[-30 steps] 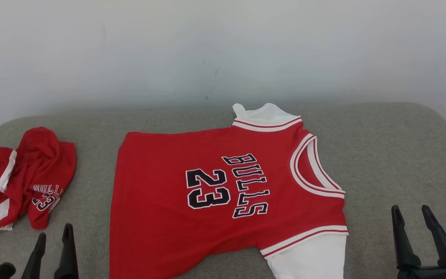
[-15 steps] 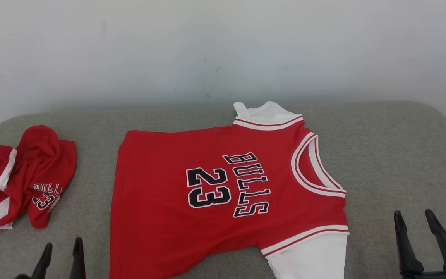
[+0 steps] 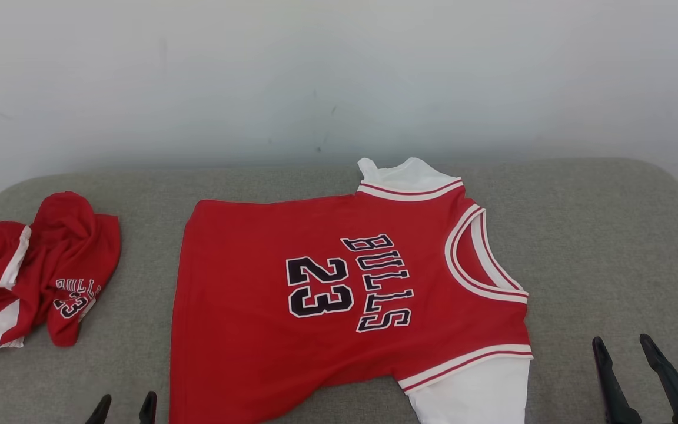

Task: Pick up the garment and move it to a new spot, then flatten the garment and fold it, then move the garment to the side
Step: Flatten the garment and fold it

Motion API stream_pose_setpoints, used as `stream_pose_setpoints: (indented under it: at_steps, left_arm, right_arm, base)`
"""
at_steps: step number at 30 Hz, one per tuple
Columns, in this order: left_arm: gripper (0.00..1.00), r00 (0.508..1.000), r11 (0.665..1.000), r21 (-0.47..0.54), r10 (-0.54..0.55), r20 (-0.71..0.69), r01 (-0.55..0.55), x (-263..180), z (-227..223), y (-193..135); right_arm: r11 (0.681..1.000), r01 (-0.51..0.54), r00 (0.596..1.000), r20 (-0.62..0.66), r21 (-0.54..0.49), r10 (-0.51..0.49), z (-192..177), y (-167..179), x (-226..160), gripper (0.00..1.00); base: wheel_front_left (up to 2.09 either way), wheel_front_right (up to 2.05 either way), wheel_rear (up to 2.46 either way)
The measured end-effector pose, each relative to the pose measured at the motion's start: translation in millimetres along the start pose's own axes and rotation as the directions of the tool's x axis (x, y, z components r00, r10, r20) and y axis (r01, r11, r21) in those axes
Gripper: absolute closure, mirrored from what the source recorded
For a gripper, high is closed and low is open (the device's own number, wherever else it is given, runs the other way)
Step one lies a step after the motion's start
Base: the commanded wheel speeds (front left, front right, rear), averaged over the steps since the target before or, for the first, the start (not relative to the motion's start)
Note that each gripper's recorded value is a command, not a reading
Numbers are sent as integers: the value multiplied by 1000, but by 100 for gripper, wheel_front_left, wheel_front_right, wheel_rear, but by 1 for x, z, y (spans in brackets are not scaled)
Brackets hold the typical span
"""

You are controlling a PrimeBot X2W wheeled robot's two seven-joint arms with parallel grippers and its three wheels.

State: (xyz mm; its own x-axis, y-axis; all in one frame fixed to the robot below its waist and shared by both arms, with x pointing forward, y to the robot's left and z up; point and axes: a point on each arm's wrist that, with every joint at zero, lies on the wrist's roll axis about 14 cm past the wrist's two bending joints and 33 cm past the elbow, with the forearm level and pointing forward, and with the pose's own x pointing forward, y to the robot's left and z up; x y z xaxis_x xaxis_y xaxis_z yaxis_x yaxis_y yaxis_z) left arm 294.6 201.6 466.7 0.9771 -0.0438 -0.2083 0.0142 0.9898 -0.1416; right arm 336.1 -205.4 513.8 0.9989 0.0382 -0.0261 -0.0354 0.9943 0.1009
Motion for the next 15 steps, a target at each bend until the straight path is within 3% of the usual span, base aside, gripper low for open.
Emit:
stream_pose_setpoints:
  at_steps: [15]
  left_arm:
    - [0, 999, 999, -44, 13, 46, -11, -2, 25, 3]
  right_arm:
    - [1000, 1, 1000, -10, 0, -1, 4, 3, 3, 0]
  base:
    - [0, 0, 0]
